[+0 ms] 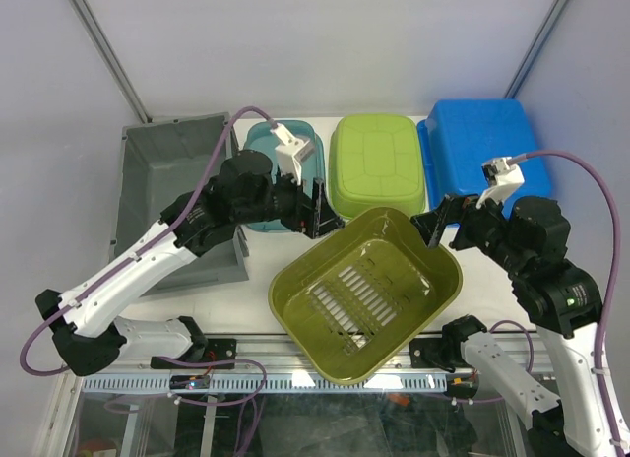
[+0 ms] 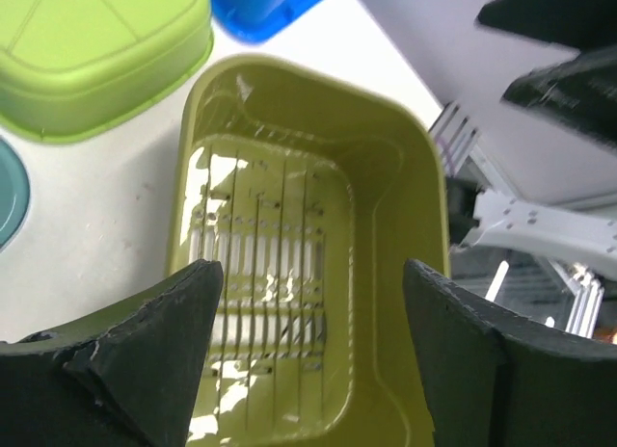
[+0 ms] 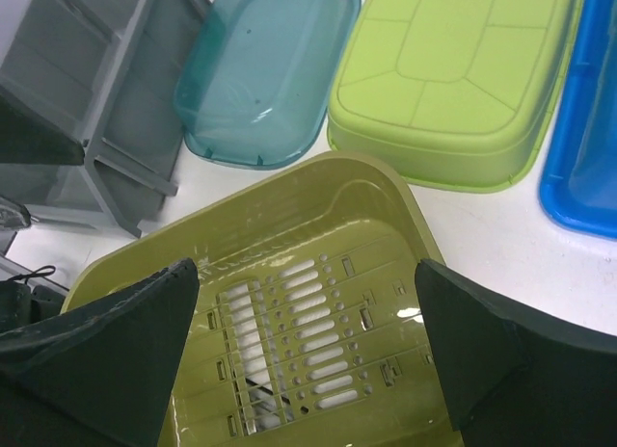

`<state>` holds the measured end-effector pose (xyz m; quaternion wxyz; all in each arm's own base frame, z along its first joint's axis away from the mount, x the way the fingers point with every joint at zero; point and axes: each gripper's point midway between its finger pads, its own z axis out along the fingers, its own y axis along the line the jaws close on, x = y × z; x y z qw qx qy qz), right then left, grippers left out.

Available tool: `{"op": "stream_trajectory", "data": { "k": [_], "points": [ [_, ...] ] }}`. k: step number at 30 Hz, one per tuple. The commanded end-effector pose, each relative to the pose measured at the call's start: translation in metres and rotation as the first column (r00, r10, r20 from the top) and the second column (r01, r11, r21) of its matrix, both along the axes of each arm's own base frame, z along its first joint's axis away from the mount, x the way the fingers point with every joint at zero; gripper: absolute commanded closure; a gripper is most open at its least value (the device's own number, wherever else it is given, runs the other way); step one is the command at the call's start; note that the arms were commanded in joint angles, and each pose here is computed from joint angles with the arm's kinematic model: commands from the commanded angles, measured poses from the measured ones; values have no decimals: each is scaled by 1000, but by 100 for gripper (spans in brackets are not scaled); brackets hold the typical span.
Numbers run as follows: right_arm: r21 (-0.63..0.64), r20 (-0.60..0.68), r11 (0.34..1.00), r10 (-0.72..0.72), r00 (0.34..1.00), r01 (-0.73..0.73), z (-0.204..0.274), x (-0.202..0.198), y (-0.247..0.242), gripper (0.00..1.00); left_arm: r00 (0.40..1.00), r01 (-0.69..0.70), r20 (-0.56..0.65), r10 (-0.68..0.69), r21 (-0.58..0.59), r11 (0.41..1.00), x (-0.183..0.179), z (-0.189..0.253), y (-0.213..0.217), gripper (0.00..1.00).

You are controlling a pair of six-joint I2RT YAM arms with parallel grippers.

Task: Turn the large container upside down

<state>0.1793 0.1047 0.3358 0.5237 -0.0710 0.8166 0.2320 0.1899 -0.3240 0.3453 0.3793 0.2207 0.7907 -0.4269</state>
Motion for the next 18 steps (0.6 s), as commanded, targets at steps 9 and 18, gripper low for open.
{"op": "stream_trajectory", "data": {
  "k": [9,18],
  "points": [
    [-3,-189,995,-102,977,103,-40,21,1,1,972,190,77,-222,294,937,-93,-61,6,1],
    [-202,-344,957,-268,900,208,-99,43,-20,1,950,228,118,-288,366,902,-117,-75,18,1]
  ]
}}
